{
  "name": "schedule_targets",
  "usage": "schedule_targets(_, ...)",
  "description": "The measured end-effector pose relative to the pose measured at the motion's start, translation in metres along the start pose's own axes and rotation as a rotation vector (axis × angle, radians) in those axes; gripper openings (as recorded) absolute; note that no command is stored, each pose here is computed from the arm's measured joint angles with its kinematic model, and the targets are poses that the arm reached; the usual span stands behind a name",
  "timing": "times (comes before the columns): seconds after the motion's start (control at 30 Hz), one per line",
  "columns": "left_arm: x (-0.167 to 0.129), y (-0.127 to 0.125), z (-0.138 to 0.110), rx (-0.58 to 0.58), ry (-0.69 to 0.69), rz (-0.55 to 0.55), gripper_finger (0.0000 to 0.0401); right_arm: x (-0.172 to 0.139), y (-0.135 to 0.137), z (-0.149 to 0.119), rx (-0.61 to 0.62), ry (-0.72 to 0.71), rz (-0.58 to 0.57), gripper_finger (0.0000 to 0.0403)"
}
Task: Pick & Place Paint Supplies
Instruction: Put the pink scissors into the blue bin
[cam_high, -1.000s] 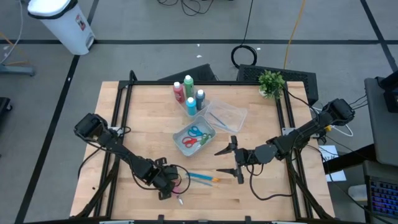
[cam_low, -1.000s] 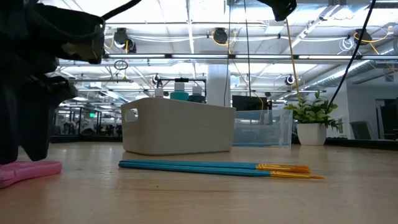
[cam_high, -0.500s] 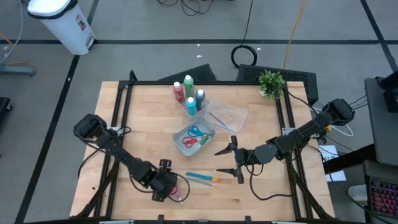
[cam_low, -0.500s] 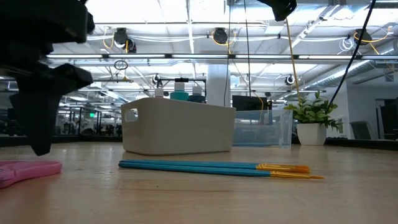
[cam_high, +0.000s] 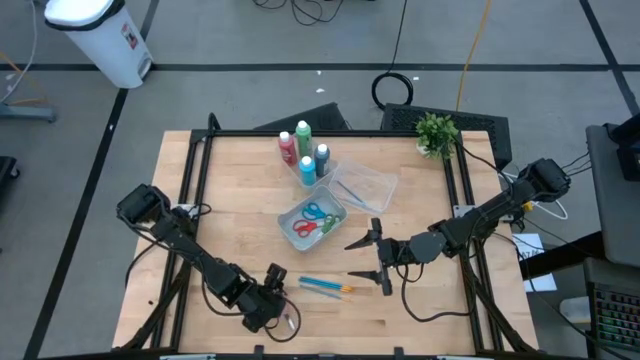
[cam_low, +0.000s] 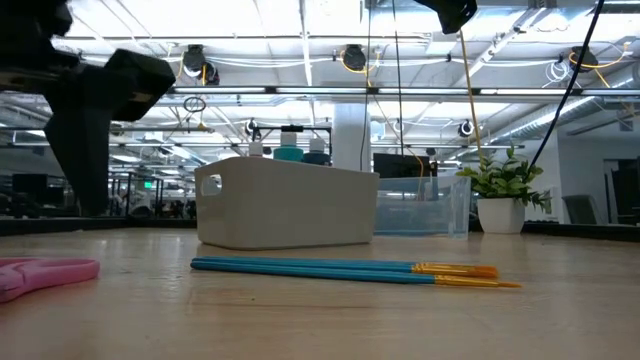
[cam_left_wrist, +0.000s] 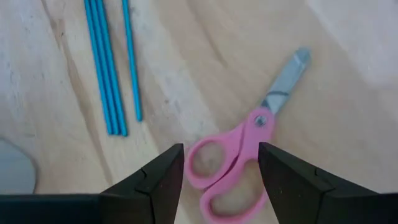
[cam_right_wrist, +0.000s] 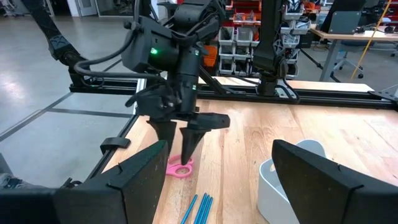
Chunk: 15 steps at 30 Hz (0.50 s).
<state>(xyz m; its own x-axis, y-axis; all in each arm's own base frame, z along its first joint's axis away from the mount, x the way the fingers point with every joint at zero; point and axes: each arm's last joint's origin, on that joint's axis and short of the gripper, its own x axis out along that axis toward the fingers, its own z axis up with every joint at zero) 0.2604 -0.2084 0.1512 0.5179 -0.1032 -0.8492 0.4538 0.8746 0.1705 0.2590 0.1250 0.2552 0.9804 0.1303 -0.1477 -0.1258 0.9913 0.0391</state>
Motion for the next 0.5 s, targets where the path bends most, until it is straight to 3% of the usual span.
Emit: schedule_targets(0.5,0.0016,0.0035,-0.0023,0.023,0.032,-0.038,0.0213,0.0000,0.0000,0.0000,0.000,0.000,0.000,0.0279)
